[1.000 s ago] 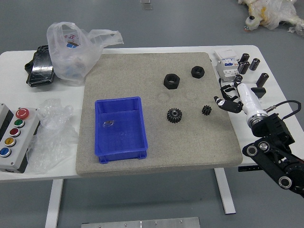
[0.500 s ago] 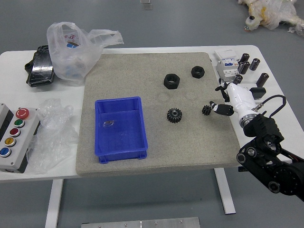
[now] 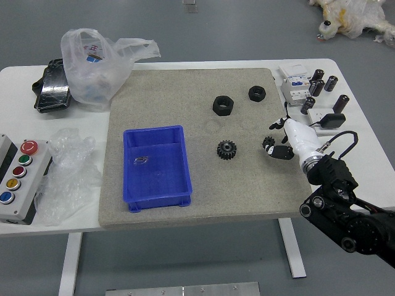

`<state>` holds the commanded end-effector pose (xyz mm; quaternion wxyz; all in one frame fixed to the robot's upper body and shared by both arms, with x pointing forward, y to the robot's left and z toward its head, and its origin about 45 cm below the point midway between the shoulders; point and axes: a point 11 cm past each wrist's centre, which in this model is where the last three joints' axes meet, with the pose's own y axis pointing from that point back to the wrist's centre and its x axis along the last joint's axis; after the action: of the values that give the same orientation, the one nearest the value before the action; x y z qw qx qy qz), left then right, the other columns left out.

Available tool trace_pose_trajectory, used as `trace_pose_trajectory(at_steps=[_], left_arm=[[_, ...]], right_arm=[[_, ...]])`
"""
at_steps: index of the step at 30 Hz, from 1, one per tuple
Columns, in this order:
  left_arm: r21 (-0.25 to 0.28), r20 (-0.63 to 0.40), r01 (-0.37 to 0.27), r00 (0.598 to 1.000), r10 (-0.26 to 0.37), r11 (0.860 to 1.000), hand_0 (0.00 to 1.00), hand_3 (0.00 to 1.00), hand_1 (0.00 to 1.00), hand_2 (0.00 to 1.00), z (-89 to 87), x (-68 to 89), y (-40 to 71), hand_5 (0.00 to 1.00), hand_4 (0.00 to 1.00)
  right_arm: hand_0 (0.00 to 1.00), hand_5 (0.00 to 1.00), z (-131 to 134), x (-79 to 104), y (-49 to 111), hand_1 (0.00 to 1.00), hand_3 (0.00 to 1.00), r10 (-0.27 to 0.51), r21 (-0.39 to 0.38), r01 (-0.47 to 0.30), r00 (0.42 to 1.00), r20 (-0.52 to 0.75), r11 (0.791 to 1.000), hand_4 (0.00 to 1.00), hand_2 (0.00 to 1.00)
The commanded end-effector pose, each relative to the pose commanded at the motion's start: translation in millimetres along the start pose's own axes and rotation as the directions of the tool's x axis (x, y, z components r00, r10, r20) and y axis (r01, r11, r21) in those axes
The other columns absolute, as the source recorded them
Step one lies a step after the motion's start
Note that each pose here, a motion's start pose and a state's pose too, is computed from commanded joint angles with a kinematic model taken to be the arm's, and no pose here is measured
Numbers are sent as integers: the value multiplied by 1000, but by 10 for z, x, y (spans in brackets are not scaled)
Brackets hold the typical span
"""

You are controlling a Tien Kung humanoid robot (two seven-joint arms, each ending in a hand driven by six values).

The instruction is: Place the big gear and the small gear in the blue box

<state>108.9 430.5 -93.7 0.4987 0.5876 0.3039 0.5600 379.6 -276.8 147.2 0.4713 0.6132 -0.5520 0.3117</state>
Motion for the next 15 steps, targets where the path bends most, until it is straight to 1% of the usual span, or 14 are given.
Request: trace_pose_trajectory(at_steps=[2, 3, 8, 9, 14, 15], left_arm=[[-2, 1, 0, 1000, 0, 1000, 644, 661, 561, 623, 5, 2, 0, 153, 671], [-2, 1, -1, 1000, 1, 1000, 644, 662, 562, 623, 8, 4, 0, 153, 671], [-2, 5, -2, 1000, 2, 1000, 644, 662, 562, 623, 11, 16, 1, 153, 671], [-2, 5, -2, 1000, 2, 1000, 644, 662, 564, 623, 12, 15, 1, 153, 672], [-5, 5, 0, 1000, 0, 1000, 644, 662, 564, 623, 14, 3, 0, 153, 672], [-6, 5, 1, 1000, -1, 1000, 644, 662, 567, 623, 15, -1, 0, 152, 672]], right_arm=[[271, 245, 6, -22, -8, 447, 680, -6, -4, 6, 1000, 0, 1000, 766, 699], [263, 243, 7, -32, -12, 439, 676, -9, -5, 9, 1000, 0, 1000, 763, 657], [263, 243, 1, -93, -27, 439, 676, -27, -9, 27, 1000, -4, 1000, 763, 657], [263, 151, 2, -105, -27, 462, 664, -30, -10, 30, 1000, -6, 1000, 573, 602], [263, 151, 11, -142, -27, 462, 664, -40, -15, 40, 999, -9, 999, 573, 602], [289, 26, 16, -149, -28, 454, 556, -42, -17, 42, 999, -9, 999, 402, 480]])
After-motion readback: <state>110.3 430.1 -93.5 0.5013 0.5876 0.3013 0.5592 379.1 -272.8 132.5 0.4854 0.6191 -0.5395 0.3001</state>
